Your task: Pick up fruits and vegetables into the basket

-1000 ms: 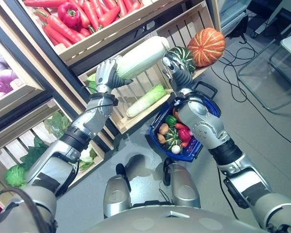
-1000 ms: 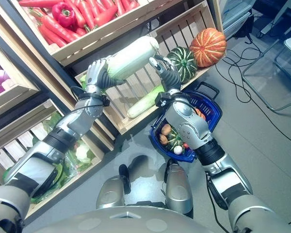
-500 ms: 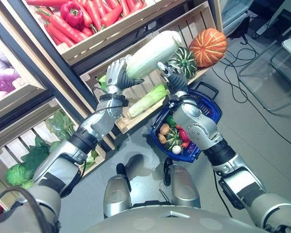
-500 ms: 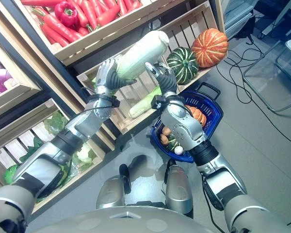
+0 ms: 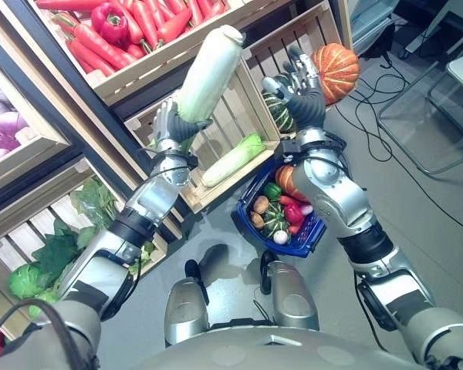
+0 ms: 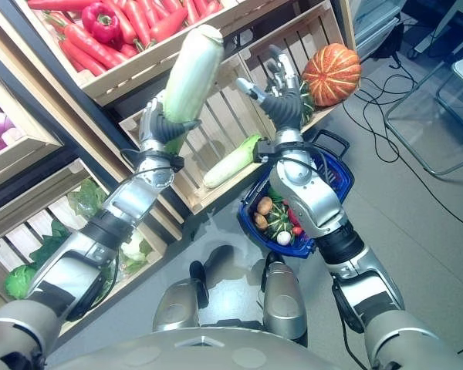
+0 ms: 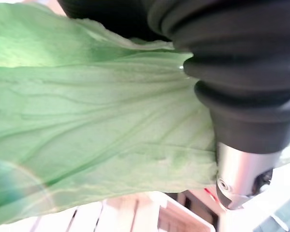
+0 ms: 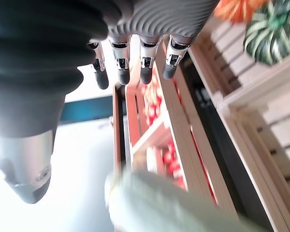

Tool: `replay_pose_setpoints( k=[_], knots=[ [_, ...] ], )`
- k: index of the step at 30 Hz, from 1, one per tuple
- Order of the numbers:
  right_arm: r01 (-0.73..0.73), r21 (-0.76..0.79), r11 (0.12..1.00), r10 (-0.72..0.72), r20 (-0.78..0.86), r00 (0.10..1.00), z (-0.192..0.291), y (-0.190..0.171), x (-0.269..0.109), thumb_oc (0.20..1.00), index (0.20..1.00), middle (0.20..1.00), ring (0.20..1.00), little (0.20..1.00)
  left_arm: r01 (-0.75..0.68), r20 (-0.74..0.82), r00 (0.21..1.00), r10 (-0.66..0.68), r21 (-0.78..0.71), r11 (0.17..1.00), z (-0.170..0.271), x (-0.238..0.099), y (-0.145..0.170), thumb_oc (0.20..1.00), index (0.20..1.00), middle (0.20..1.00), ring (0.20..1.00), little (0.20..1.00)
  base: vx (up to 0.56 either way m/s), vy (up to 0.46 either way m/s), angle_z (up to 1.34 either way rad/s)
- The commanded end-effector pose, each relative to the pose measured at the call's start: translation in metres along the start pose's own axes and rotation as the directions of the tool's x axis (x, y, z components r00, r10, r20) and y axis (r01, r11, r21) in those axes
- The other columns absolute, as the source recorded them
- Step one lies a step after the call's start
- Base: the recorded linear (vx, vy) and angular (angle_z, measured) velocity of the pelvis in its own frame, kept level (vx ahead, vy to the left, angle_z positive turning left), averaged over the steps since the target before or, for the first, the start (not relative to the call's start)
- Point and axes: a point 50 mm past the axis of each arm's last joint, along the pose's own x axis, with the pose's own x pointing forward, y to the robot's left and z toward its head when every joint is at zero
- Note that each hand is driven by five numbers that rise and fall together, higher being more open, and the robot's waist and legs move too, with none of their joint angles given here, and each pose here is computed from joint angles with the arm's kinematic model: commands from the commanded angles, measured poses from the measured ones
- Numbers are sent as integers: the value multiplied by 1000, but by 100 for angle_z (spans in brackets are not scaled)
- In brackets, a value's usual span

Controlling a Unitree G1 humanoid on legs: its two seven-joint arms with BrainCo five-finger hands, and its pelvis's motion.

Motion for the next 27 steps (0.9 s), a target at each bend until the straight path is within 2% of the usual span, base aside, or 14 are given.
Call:
replay_pose_setpoints(
  k=[1,7,13,19,27],
  knots=[
    [33,95,995,-50,175,983,35,-5,0,1000,1000,1000,1000,1000,-153,176,968,178,-147,977,35,10,32,200,200,200,200,200,0,0,0],
    [40,135,990,-60,153,986,32,-5,0,1000,1000,1000,1000,1000,-201,197,950,244,-212,956,38,9,37,200,200,200,200,200,0,0,0],
    [-54,230,972,40,65,997,21,7,-1,1000,1000,1000,1000,1000,-190,282,928,244,-204,960,48,7,37,200,200,200,200,200,0,0,0],
    [-222,318,922,219,46,975,19,30,-5,1000,1000,1000,1000,1000,-118,383,914,132,-61,991,60,7,27,200,200,200,200,200,0,0,0],
    [-344,435,832,381,2,925,18,54,-9,1000,1000,1000,1000,1000,-33,506,862,-23,102,994,75,-1,11,200,200,200,200,200,6,-9,1]
  ],
)
